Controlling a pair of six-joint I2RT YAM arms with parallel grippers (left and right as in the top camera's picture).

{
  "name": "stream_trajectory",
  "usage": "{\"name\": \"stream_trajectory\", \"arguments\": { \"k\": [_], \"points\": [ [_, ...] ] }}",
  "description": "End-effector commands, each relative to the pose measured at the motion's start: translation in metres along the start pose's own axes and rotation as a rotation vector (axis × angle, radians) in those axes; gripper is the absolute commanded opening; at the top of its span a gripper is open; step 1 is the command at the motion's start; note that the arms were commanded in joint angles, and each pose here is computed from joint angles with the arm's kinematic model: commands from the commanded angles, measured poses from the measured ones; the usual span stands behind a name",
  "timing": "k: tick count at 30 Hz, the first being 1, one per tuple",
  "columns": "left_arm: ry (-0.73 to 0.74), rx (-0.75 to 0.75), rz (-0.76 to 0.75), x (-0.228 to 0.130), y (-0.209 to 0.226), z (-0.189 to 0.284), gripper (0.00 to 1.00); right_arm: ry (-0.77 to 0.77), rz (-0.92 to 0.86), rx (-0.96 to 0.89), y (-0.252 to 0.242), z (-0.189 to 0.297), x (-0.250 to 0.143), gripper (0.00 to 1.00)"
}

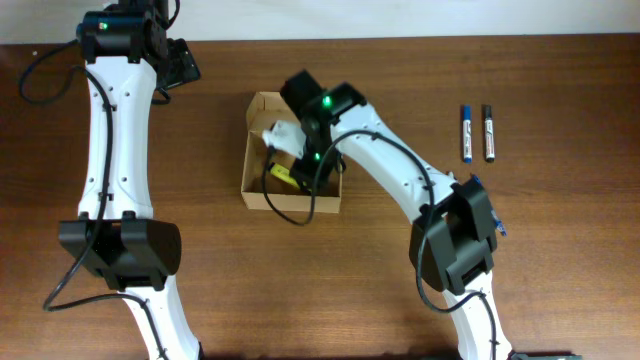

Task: Pack container
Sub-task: 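Carry the highlighter into the box and open the right gripper, then move the right gripper back and grasp the blue-capped marker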

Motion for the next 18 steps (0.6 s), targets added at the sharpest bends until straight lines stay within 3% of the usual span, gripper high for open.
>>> {"name": "stream_trajectory", "arguments": {
  "k": [1,5,9,15,18],
  "points": [
    [-0.016,0.002,-0.006,0.004,0.001,0.003,1.00,-0.170,-0.193,-0.237,-0.017,0.106,0.027,0.57],
    [-0.017,0.003,-0.006,0.004,0.001,0.003,1.00,-0.279,-0.391,-0.429,-0.037,0.183,0.018,0.57],
    [-0.017,0.003,-0.006,0.004,0.001,0.003,1.00,-0.311,-0.573,-0.527,-0.066,0.220,-0.020,0.62],
    [-0.017,0.003,-0.006,0.004,0.001,0.003,1.00,-0.189,-0.909,-0.498,-0.123,0.204,-0.124,0.62],
    [-0.017,0.003,-0.006,0.004,0.001,0.003,1.00,-0.158,-1.019,-0.418,-0.145,0.181,-0.169,0.56]
  ]
}}
Point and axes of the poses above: each gripper's point midway between its finger pads, its own z axis back along the fingers, its own y axis along the line the jaws close on, x = y × z, the point moved 5 cm from there along z, back along the fingers, and after that the axes turned 10 degrees about z, right-handed, at the moved point
